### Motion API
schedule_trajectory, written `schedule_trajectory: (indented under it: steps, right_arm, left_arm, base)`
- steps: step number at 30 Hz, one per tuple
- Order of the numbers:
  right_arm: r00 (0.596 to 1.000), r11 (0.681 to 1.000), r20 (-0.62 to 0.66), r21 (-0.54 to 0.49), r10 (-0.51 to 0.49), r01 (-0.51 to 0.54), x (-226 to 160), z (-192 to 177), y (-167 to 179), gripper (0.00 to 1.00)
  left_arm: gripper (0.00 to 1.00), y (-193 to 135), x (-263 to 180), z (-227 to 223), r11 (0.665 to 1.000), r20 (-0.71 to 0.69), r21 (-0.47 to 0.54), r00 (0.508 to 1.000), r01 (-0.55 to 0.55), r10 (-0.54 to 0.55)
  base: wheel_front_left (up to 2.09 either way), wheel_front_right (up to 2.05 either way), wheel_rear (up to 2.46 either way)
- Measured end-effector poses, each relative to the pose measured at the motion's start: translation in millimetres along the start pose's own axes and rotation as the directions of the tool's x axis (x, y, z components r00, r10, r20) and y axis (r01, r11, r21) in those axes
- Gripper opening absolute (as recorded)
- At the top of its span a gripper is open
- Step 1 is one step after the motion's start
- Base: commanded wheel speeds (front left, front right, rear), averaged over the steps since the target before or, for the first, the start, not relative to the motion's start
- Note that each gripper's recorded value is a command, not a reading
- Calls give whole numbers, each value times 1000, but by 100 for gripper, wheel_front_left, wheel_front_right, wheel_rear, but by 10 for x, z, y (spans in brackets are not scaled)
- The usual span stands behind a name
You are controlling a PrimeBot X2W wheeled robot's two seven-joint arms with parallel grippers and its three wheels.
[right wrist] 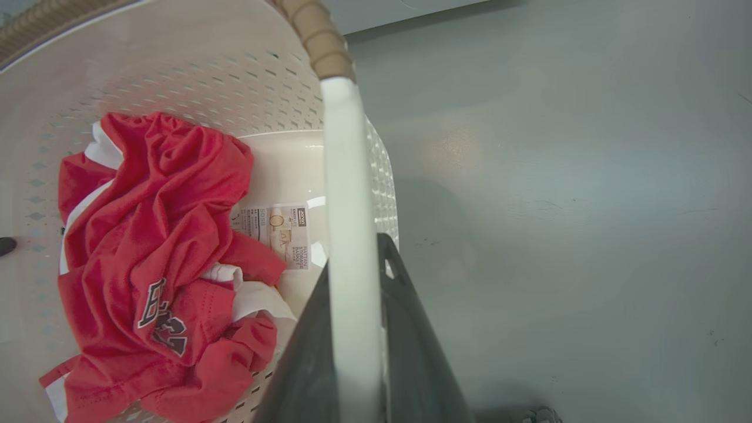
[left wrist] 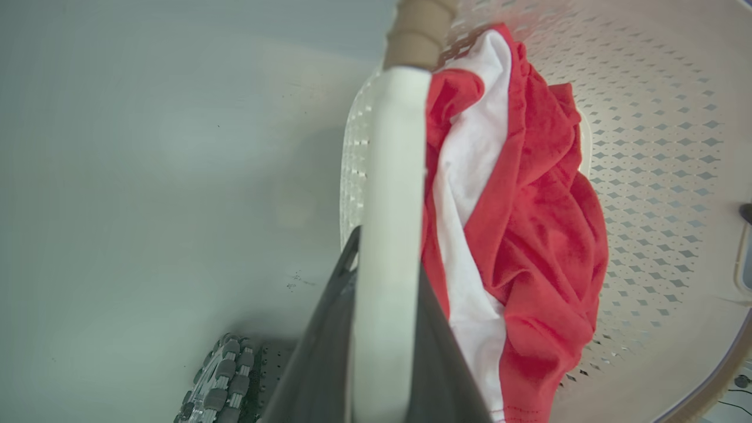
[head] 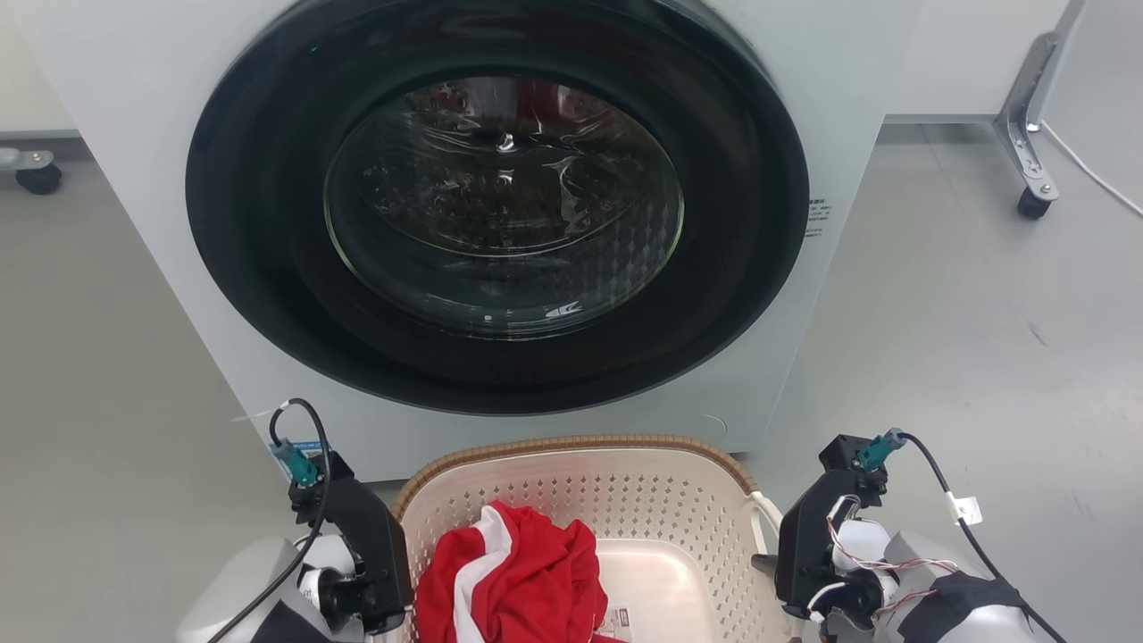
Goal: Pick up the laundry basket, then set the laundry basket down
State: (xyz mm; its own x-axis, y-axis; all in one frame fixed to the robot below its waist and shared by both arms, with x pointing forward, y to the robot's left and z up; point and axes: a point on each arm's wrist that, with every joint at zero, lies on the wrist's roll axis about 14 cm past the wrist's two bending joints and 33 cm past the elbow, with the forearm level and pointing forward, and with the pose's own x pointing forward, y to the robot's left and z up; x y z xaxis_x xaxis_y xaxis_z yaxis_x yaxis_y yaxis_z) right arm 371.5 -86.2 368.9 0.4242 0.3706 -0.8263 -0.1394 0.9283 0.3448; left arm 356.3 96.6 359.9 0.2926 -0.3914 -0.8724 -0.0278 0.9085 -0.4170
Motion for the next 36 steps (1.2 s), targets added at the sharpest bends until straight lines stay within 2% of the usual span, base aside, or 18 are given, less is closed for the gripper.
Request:
schedule_trajectory:
  steps: [36]
  right_arm:
    - [999,1000,-39,20,16,-15,-31,-96,45,0]
  left_arm:
    - [0,35,0,-156,999,-22,-41,1000,10,-11]
  base:
    - [0,0,0]
